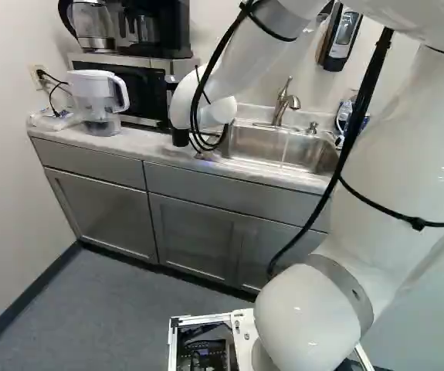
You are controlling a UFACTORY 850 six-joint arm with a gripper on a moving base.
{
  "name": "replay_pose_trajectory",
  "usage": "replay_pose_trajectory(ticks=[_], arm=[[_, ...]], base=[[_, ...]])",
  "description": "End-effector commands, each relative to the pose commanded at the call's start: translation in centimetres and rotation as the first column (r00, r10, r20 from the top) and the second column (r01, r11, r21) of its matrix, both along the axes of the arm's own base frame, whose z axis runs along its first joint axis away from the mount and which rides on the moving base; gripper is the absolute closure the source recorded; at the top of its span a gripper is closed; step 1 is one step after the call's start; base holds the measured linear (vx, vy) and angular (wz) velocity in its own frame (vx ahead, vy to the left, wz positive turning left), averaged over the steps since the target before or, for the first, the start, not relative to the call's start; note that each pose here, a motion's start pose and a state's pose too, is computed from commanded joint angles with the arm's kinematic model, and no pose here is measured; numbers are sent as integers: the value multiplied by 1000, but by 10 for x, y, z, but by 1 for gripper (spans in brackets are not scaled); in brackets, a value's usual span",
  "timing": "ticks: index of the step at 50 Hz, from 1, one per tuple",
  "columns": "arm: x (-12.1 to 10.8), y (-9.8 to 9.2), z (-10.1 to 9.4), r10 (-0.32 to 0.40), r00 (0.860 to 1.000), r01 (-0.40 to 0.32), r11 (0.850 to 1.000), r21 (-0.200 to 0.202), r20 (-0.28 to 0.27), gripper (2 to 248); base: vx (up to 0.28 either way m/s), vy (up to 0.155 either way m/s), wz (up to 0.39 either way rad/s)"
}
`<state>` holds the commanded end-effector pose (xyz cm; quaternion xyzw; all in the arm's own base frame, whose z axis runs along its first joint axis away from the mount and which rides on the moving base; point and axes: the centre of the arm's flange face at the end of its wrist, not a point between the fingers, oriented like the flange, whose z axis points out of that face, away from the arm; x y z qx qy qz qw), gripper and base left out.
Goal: Rinse the cup and place it in the tray
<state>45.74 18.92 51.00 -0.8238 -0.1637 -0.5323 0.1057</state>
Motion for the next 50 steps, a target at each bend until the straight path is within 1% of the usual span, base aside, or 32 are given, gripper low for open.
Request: replay_pose_trajectory(ticks=[8, 27, 28, 32, 33, 37, 38, 43, 44, 50], arm=[[1, 0, 3, 0, 1000, 0, 1000, 12, 29, 3], [1, 0, 3, 0, 1000, 0, 1000, 12, 29, 3], [1, 0, 3, 0, 1000, 0, 1000, 12, 29, 14], [1, 0, 3, 0, 1000, 0, 1000, 12, 29, 14], [1, 0, 3, 0, 1000, 0, 1000, 12, 29, 52], [1, 0, 3, 0, 1000, 0, 1000, 12, 29, 52], [1, 0, 3, 0, 1000, 0, 1000, 12, 29, 91], [1, 0, 3, 0, 1000, 0, 1000, 12, 29, 91], [1, 0, 3, 0, 1000, 0, 1000, 12, 29, 122], [1, 0, 3, 0, 1000, 0, 1000, 12, 29, 124]], base=[[0, 0, 0], [0, 0, 0], [0, 0, 0], [0, 0, 0], [0, 0, 0], [0, 0, 0], [0, 0, 0], [0, 0, 0], [0, 0, 0], [0, 0, 0]])
